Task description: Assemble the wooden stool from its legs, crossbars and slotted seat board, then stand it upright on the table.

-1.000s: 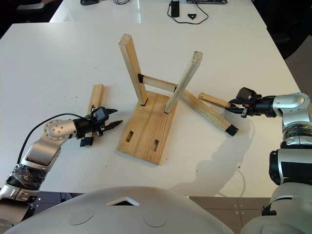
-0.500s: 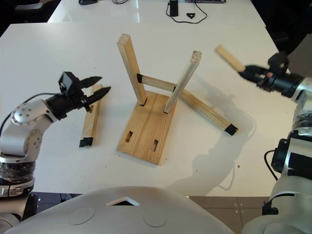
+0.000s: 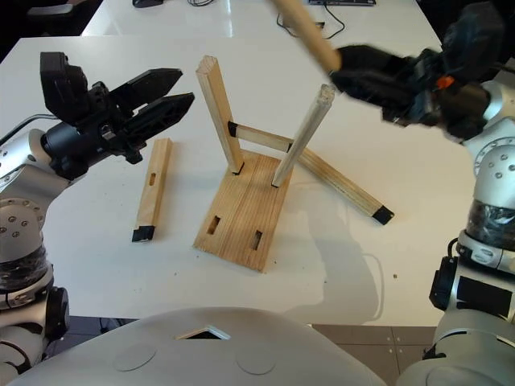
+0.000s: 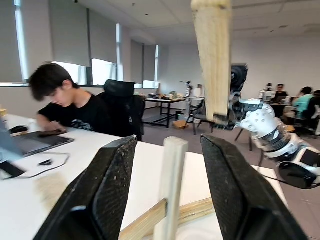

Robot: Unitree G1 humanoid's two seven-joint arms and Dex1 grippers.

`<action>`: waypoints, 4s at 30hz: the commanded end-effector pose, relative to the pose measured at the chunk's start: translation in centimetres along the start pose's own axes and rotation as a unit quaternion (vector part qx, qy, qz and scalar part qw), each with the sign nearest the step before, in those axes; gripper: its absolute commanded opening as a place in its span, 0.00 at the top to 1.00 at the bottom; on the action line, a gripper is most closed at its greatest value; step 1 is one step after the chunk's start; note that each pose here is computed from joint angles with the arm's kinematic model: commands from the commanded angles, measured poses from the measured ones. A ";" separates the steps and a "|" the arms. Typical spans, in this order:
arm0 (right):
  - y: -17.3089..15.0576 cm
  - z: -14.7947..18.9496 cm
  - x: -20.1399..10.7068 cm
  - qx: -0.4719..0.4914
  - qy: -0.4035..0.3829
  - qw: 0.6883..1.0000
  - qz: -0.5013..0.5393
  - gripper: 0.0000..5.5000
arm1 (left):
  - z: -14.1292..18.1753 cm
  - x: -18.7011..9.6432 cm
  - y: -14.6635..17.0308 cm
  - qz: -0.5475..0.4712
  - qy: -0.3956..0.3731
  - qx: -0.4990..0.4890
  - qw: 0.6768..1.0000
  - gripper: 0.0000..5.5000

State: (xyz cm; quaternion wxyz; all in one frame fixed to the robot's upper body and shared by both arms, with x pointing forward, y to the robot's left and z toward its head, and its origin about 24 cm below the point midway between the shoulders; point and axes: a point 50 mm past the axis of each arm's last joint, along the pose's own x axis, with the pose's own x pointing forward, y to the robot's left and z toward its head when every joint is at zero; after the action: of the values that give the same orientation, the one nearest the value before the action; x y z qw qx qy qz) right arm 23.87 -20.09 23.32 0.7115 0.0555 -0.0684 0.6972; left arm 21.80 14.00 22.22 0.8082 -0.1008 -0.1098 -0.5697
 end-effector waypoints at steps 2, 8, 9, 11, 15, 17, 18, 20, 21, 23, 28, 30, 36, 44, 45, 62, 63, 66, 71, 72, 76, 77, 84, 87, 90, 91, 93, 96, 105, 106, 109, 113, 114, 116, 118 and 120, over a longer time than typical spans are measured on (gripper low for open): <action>1.4 -0.7 1.9 0.021 0.018 0.998 0.055 0.76 | 0.9 1.9 -1.0 -0.046 -0.019 -0.018 0.999 0.57; 1.6 -1.0 2.5 0.027 0.019 0.997 0.065 0.76 | 0.5 2.0 -1.7 -0.068 -0.009 -0.027 0.997 0.57; 1.5 -0.9 2.5 0.026 0.016 0.997 0.064 0.76 | 0.2 1.9 -1.7 -0.069 -0.003 -0.030 0.997 0.57; 1.2 -0.7 2.4 0.024 0.012 0.998 0.057 0.76 | -0.3 1.6 -1.8 -0.070 0.008 -0.035 0.997 0.57; 0.5 -1.2 2.1 0.025 0.016 0.999 0.035 0.76 | -1.2 1.3 -1.9 -0.075 0.026 -0.044 0.996 0.57; 0.4 -1.4 2.2 0.025 0.021 0.999 0.034 0.76 | -1.6 1.2 -1.8 -0.075 0.034 -0.046 0.996 0.57; 0.4 -1.8 2.2 0.024 0.034 0.999 0.032 0.76 | -1.6 1.2 -1.9 -0.078 0.032 -0.047 0.995 0.57; 0.4 -2.8 2.3 0.019 0.064 0.997 0.032 0.76 | -1.4 1.4 -2.1 -0.084 0.023 -0.048 0.995 0.57; 0.4 -3.3 2.3 0.018 0.075 0.996 0.033 0.76 | -1.3 1.5 -2.1 -0.086 0.018 -0.049 0.995 0.57; 0.3 -4.0 2.2 0.018 0.089 0.995 0.034 0.76 | -1.1 1.6 -2.2 -0.090 0.011 -0.049 0.995 0.57; -0.1 -4.6 2.0 0.017 0.096 0.995 0.031 0.76 | -0.7 1.7 -2.4 -0.099 0.001 -0.051 0.994 0.57; -0.2 -4.6 1.9 0.015 0.094 0.995 0.030 0.76 | -0.6 1.6 -2.6 -0.107 0.001 -0.050 0.993 0.57; -0.4 -4.0 1.9 0.009 0.074 0.997 0.029 0.76 | -0.8 1.4 -2.2 -0.099 0.005 -0.052 0.994 0.73; -0.5 -3.3 2.1 0.005 0.053 0.998 0.028 0.76 | -0.7 1.5 -2.2 -0.100 0.003 -0.050 0.994 0.76; -0.5 -3.4 2.1 0.005 0.053 0.998 0.028 0.76 | -0.7 1.5 -2.3 -0.101 0.001 -0.050 0.994 0.76; 0.1 -6.7 1.5 -0.021 0.155 0.988 -0.010 0.76 | 1.3 -2.6 -0.6 -0.048 0.052 -0.008 0.997 0.76; 0.1 -7.1 1.4 -0.023 0.163 0.986 -0.013 0.76 | 1.6 -2.9 -0.4 -0.043 0.053 -0.002 0.998 0.76; 0.2 -7.6 1.3 -0.016 0.165 0.986 -0.022 0.76 | 2.4 -3.5 0.1 -0.032 0.060 0.013 0.998 0.76; 0.7 -7.9 1.0 -0.020 0.174 0.984 -0.024 0.65 | 2.5 -7.0 2.1 0.026 0.155 0.052 0.986 0.76; 0.9 -8.0 0.9 -0.021 0.178 0.983 -0.025 0.65 | 2.6 -8.0 2.7 0.042 0.178 0.064 0.981 0.76; 1.6 -8.9 0.6 -0.020 0.187 0.982 -0.032 0.65 | 1.5 -12.5 5.6 0.112 0.303 0.123 0.938 0.76; 1.7 -9.0 0.6 -0.019 0.187 0.982 -0.034 0.65 | 0.8 -13.0 6.1 0.118 0.314 0.121 0.934 0.76; 1.4 -9.5 0.6 -0.022 0.198 0.979 -0.036 0.65 | -3.4 -11.2 7.6 0.065 0.344 0.135 0.927 0.76; 1.0 -9.6 0.7 -0.026 0.209 0.977 -0.032 0.65 | -3.9 -11.0 8.1 0.038 0.375 0.158 0.913 0.76; 1.0 -9.7 0.5 -0.025 0.213 0.976 -0.032 0.65 | -3.7 -11.6 8.6 0.028 0.400 0.175 0.899 0.76; 1.0 -9.8 0.4 -0.026 0.217 0.975 -0.033 0.65 | -3.6 -11.6 8.6 0.025 0.401 0.175 0.899 0.76; 1.1 -9.9 0.3 -0.026 0.220 0.975 -0.035 0.65 | -3.7 -11.6 8.5 0.014 0.403 0.175 0.898 0.76; 1.1 -10.1 0.3 -0.026 0.221 0.974 -0.038 0.65 | -3.8 -11.4 8.3 -0.002 0.404 0.173 0.898 0.76; 1.0 -10.6 0.1 -0.031 0.230 0.972 -0.047 0.65 | -4.5 -11.9 7.5 -0.043 0.454 0.181 0.871 0.76; 1.0 -10.7 0.1 -0.032 0.232 0.971 -0.048 0.65 | -4.5 -11.9 7.5 -0.043 0.454 0.182 0.871 0.76; 1.0 -10.8 0.1 -0.033 0.234 0.970 -0.049 0.65 | -4.1 -11.7 7.6 -0.041 0.447 0.184 0.874 0.76; 0.9 -10.9 0.0 -0.036 0.236 0.970 -0.053 0.65 | -4.2 -11.6 7.2 -0.051 0.447 0.170 0.877 0.76; 0.9 -11.0 0.0 -0.037 0.237 0.969 -0.054 0.65 | -4.5 -11.8 7.0 -0.056 0.452 0.161 0.876 0.76; 0.9 -11.2 0.0 -0.039 0.241 0.968 -0.057 0.65 | -5.2 -12.3 6.5 -0.064 0.461 0.137 0.874 0.76; 0.9 -11.3 0.0 -0.041 0.244 0.967 -0.059 0.65 | -5.8 -12.8 6.0 -0.068 0.464 0.106 0.877 0.76; 1.0 -11.4 -0.1 -0.042 0.246 0.967 -0.059 0.65 | -6.6 -13.2 5.5 -0.070 0.469 0.074 0.877 0.76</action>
State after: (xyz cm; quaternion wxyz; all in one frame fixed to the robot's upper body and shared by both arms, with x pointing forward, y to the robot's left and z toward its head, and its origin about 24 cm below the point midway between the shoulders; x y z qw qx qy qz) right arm 23.21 -18.20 12.32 0.7474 -0.1381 0.0807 0.6448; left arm 24.12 25.62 13.48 0.7424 0.2743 0.1852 -0.5826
